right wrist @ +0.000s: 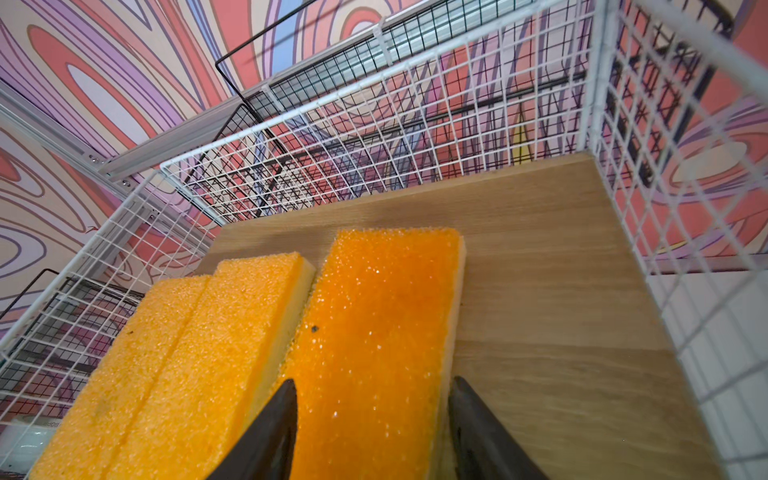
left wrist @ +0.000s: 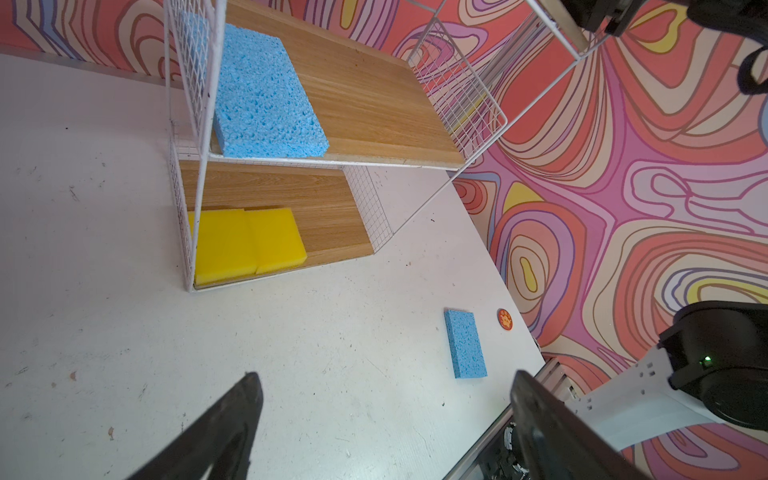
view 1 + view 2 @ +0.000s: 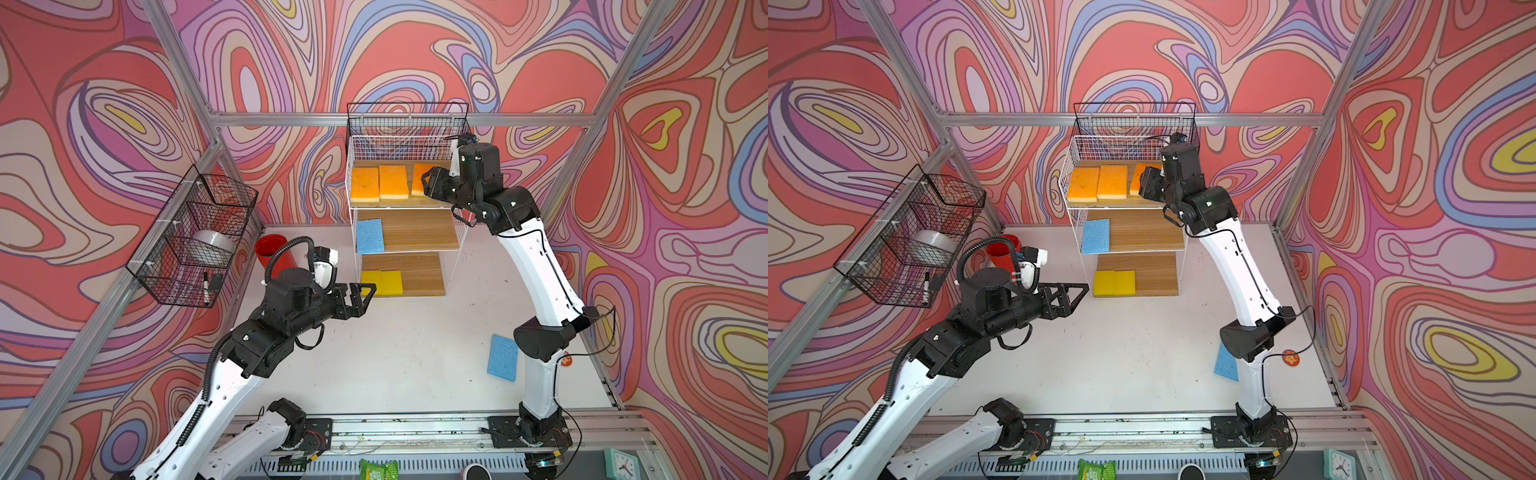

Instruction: Place and organize the cleaning sponges onto the shelf

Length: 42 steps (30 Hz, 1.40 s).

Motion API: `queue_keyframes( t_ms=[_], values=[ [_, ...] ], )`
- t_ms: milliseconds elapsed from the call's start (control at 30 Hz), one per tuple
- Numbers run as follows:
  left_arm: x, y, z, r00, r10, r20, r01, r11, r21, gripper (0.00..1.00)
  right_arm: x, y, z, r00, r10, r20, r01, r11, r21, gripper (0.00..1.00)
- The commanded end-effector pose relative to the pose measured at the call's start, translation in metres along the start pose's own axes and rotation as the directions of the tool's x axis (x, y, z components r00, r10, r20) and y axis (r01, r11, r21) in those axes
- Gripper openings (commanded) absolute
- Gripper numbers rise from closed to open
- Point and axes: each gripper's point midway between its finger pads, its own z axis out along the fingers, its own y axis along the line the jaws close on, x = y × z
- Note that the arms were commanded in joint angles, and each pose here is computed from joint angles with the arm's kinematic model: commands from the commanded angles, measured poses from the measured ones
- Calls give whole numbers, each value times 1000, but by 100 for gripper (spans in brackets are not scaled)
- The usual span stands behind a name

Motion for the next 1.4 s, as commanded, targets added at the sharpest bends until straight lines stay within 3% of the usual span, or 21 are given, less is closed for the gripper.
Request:
queue_keyframes(
  t_ms=[0,533,733,1367],
  values=[
    [-1,1,-3,1000,0,7,0,1000,0,94,3,1,9,1000,1,-12,-1,1000,-17,60],
    [-3,0,-3,1000,7,5,-7,1000,-7,94,10,-11,21,997,-66,-34,65,998,-9,52],
    [-5,-1,-4,1000,11,6,-11,1000,-7,94,11,-18,19,994,-101,-42,102,995,13,41],
    [-5,-1,-1,1000,1,-2,-1,1000,-5,94,11,-24,1,986,-145,-76,142,989,-47,38]
  ],
)
